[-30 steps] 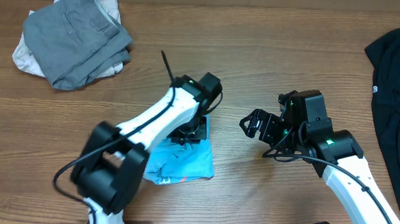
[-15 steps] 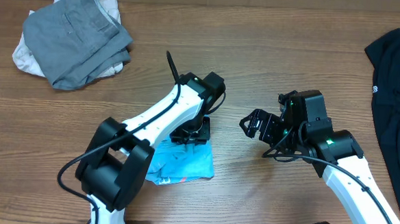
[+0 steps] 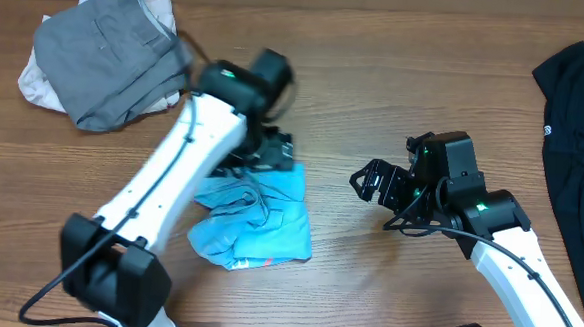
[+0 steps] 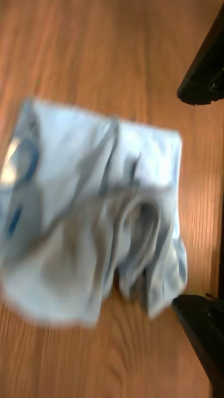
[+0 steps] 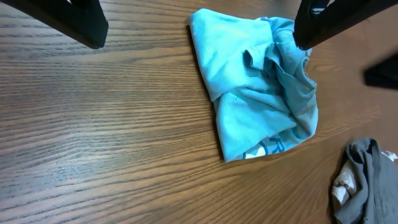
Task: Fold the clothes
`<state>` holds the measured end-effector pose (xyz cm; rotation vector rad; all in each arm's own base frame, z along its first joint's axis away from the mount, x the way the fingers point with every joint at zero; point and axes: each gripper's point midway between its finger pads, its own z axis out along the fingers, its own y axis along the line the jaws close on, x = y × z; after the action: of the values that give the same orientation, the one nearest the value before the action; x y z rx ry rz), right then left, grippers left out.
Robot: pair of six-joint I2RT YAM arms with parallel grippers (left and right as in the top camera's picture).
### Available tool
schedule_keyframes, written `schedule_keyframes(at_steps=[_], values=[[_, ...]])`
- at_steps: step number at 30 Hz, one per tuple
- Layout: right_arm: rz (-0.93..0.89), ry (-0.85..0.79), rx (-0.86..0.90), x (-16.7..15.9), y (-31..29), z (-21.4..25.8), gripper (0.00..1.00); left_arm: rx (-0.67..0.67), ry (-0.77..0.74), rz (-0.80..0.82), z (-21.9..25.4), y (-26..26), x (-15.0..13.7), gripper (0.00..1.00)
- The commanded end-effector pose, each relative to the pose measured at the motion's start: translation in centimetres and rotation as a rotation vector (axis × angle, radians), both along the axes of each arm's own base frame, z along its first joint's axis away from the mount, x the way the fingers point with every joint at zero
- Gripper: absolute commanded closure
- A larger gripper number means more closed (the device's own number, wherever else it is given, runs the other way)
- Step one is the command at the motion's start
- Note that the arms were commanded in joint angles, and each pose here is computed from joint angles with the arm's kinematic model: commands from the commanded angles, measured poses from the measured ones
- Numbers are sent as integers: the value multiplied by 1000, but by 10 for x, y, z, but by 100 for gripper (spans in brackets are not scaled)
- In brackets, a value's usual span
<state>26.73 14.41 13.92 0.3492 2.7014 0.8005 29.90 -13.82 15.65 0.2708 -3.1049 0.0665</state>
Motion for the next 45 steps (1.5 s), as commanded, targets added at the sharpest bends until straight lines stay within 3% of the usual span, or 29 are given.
schedule_keyframes(at_steps=[1,7,12,18,34,45], values=[[0,-11,-4,2,0,2,0,-7,-6,48,9,38,9,0],[0,-11,-4,2,0,2,0,-12,110,228,-20,106,-2,0],[0,-12,-4,2,0,2,0,-291,166,204,-55,104,-14,1],[0,-12,-4,2,0,2,0,-454,140,170,-88,92,-21,4],[1,-11,-3,2,0,2,0,-371,68,179,-114,107,-9,8],[0,-12,-4,2,0,2,0,-486,81,177,-129,91,1,13]])
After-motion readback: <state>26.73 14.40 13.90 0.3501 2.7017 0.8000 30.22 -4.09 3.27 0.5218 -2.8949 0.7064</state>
